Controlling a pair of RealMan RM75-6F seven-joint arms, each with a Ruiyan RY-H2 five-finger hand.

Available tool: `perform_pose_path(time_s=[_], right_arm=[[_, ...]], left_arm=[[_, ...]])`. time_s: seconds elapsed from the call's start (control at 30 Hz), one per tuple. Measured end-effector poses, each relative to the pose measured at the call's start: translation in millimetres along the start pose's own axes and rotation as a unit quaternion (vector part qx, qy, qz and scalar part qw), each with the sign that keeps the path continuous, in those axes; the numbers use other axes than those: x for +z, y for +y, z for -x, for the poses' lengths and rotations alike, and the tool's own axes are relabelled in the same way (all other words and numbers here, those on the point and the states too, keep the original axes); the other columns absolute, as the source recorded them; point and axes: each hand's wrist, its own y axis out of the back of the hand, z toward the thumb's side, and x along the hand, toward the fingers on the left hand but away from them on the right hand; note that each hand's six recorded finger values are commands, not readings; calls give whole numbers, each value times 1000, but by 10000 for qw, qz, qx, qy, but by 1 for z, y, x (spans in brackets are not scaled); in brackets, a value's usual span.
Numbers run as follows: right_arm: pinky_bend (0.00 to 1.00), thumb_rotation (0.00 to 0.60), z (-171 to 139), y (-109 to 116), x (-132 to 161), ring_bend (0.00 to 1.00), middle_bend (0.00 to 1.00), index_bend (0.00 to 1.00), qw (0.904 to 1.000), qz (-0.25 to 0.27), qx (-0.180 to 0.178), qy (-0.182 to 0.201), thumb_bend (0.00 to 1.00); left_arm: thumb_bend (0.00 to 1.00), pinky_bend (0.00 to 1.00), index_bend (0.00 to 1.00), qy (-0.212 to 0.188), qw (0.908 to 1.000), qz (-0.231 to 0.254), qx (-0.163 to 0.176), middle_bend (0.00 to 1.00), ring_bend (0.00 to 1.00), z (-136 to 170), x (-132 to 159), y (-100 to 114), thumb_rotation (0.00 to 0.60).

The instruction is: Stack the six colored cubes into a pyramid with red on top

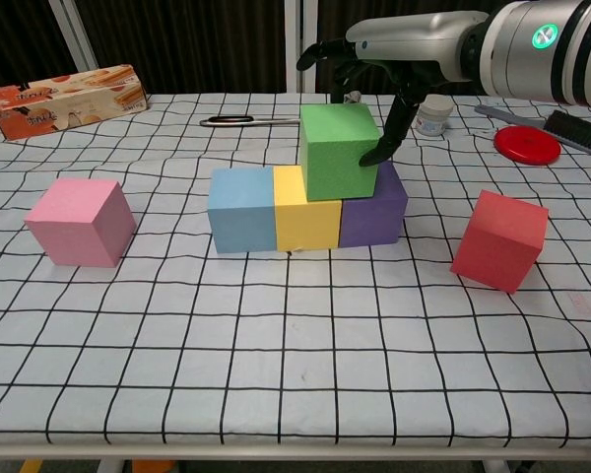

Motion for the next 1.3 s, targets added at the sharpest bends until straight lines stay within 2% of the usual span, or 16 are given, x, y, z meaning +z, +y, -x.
perform_pose_path(time_s=[0.43, 1.3], right_arm=[[0, 600, -6, 4, 2, 0, 339, 0, 9998, -169, -46, -96, 277], [0, 600, -1, 1, 6, 0, 334, 0, 9997, -169, 9, -148, 275]], left_arm=[[0, 70, 38, -24, 10000, 16, 40, 25, 0, 0, 1, 1, 600], [0, 70, 38, 38, 10000, 38, 0, 25, 0, 2, -4, -2, 600]])
